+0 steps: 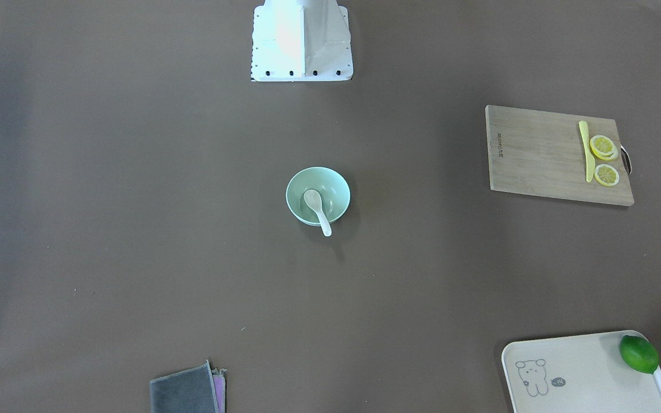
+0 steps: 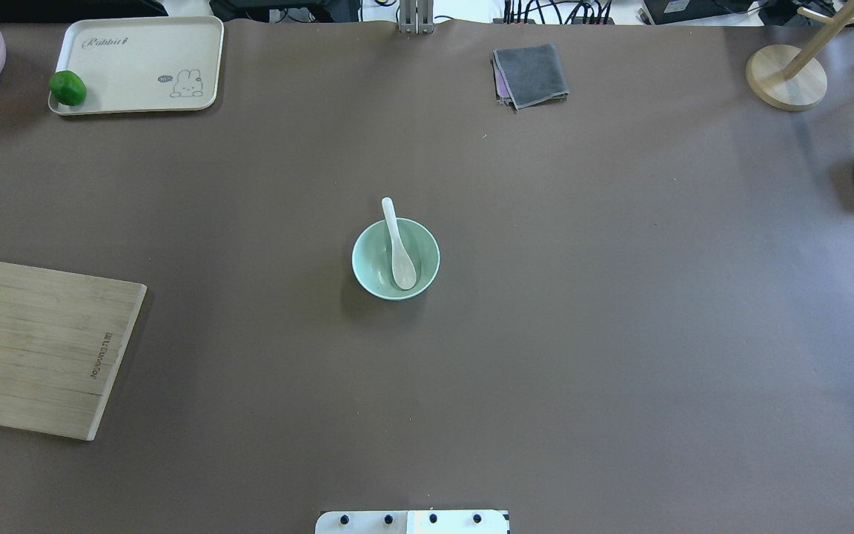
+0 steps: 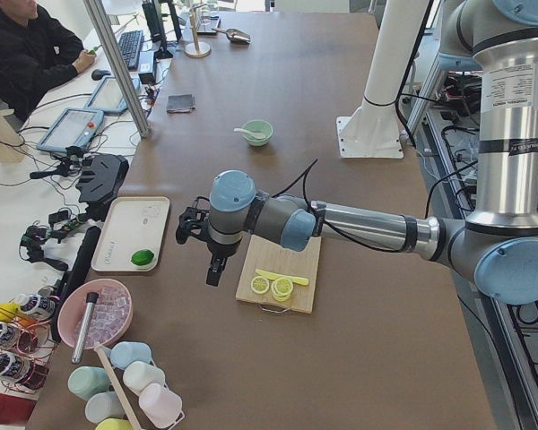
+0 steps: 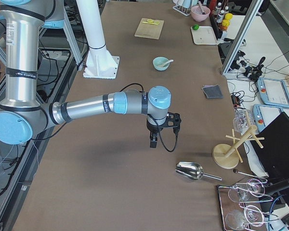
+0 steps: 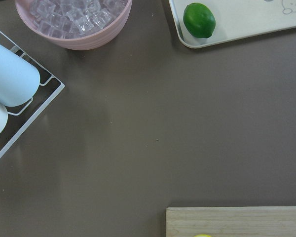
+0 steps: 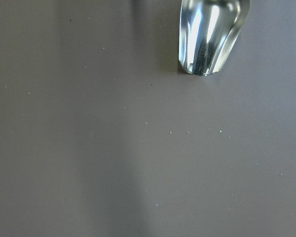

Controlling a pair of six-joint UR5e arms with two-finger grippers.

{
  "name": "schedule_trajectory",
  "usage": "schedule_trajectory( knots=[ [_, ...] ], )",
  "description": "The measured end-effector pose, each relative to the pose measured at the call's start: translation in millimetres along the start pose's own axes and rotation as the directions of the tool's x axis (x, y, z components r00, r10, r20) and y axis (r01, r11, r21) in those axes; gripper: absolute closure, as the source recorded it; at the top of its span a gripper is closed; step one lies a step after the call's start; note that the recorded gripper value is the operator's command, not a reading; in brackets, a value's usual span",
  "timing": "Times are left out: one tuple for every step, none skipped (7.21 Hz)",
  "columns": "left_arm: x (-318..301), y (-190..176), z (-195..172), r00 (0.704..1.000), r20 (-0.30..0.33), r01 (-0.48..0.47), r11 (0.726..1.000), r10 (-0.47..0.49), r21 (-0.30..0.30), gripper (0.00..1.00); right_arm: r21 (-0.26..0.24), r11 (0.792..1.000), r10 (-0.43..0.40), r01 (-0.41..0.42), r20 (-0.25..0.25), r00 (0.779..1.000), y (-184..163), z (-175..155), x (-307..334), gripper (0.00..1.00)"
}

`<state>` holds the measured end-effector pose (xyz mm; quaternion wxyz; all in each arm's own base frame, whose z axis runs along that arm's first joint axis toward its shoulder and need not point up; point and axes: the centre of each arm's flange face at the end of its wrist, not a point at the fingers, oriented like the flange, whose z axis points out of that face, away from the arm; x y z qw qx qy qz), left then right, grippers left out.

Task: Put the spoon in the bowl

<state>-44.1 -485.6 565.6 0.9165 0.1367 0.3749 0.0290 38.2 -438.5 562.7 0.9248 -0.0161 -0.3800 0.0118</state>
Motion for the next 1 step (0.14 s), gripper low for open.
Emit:
schedule_trajectory(
  knots=[
    [-0.5, 0.2, 0.0, 1.000, 0.002, 0.001, 1.000, -0.001, 0.000, 0.02, -0.001, 1.000, 0.001, -0.001, 0.000, 1.000, 0.2, 0.3, 0.3, 0.00]
  ],
)
